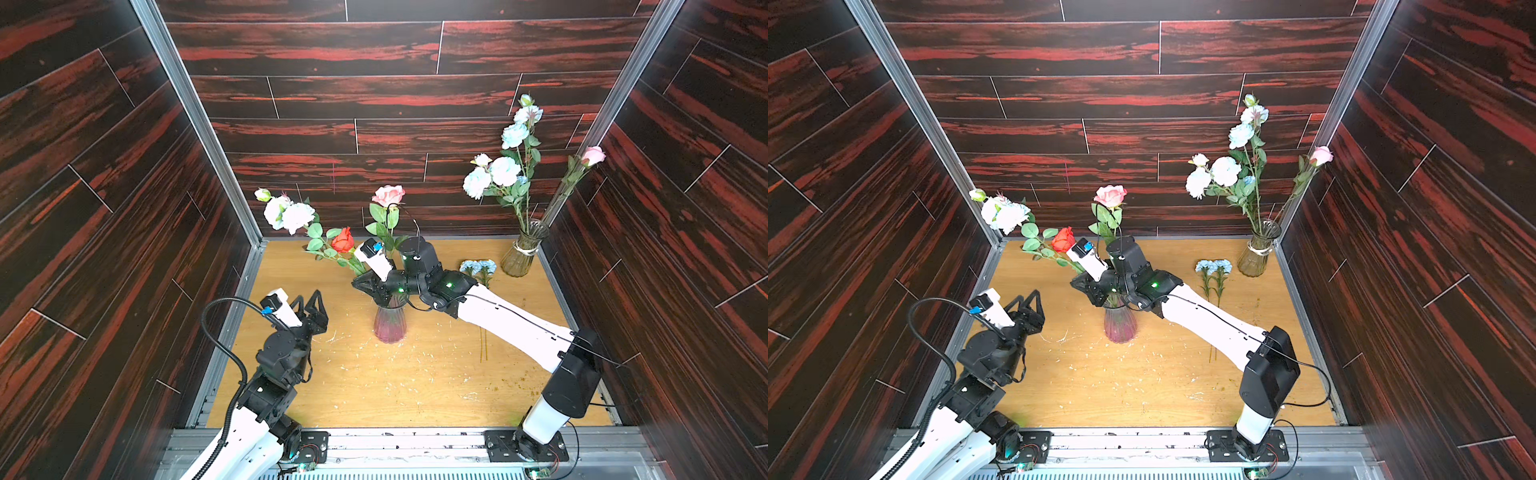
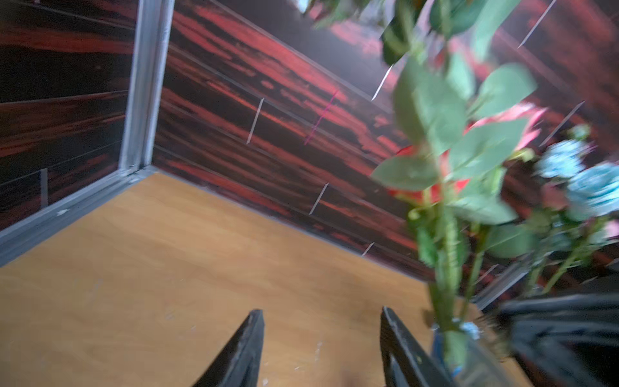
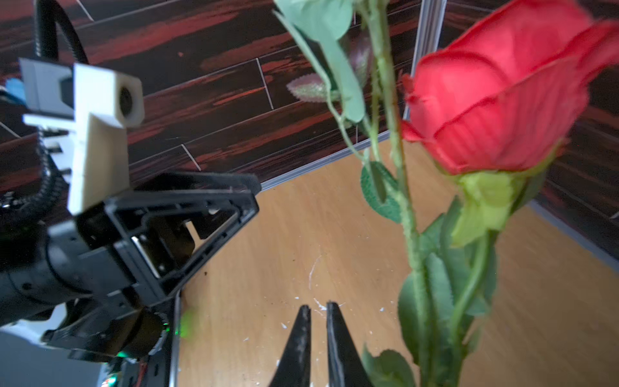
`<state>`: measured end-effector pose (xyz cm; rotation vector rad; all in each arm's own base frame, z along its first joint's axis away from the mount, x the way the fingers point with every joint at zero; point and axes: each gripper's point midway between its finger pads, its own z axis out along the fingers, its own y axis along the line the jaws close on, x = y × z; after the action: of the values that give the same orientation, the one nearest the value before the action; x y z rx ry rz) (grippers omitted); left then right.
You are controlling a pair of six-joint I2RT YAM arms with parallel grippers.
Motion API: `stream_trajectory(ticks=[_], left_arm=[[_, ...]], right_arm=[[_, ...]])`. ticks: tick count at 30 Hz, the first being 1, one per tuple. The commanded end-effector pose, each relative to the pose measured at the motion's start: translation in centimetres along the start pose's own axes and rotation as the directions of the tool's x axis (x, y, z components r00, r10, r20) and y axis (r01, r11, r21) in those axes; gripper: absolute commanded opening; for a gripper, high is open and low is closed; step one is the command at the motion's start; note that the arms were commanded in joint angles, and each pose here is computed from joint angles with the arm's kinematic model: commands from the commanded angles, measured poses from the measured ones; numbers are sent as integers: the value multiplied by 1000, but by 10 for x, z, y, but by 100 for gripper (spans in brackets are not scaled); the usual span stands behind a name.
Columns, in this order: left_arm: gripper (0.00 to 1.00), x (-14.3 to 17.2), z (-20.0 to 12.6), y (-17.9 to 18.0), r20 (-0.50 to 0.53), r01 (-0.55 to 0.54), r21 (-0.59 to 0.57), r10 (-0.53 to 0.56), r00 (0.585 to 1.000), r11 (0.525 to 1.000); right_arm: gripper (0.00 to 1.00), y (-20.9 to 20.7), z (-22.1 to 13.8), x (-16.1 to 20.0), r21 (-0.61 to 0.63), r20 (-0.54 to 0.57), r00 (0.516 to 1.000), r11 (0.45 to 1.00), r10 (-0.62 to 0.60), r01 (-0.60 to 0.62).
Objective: Pick out blue flowers from the vase
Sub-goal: Pick up the flower from the vase.
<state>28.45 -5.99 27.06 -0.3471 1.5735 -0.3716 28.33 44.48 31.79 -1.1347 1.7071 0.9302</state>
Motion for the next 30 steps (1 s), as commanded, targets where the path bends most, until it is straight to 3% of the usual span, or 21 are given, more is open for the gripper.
stream_trajectory(ticks=[1, 13, 30], left_arm=[[57, 9, 5, 21, 8, -56, -98, 57, 998, 994], [58, 49, 41, 28, -116, -62, -132, 46, 992, 989], [58, 57, 47, 40, -142, -25, -139, 5, 990, 990]], right_arm=[[14, -12, 1, -7, 66, -13, 997, 995, -70, 71], [17, -28, 12, -5, 123, -46, 993, 986, -107, 112], [22, -42, 17, -5, 188, -69, 989, 972, -128, 139]])
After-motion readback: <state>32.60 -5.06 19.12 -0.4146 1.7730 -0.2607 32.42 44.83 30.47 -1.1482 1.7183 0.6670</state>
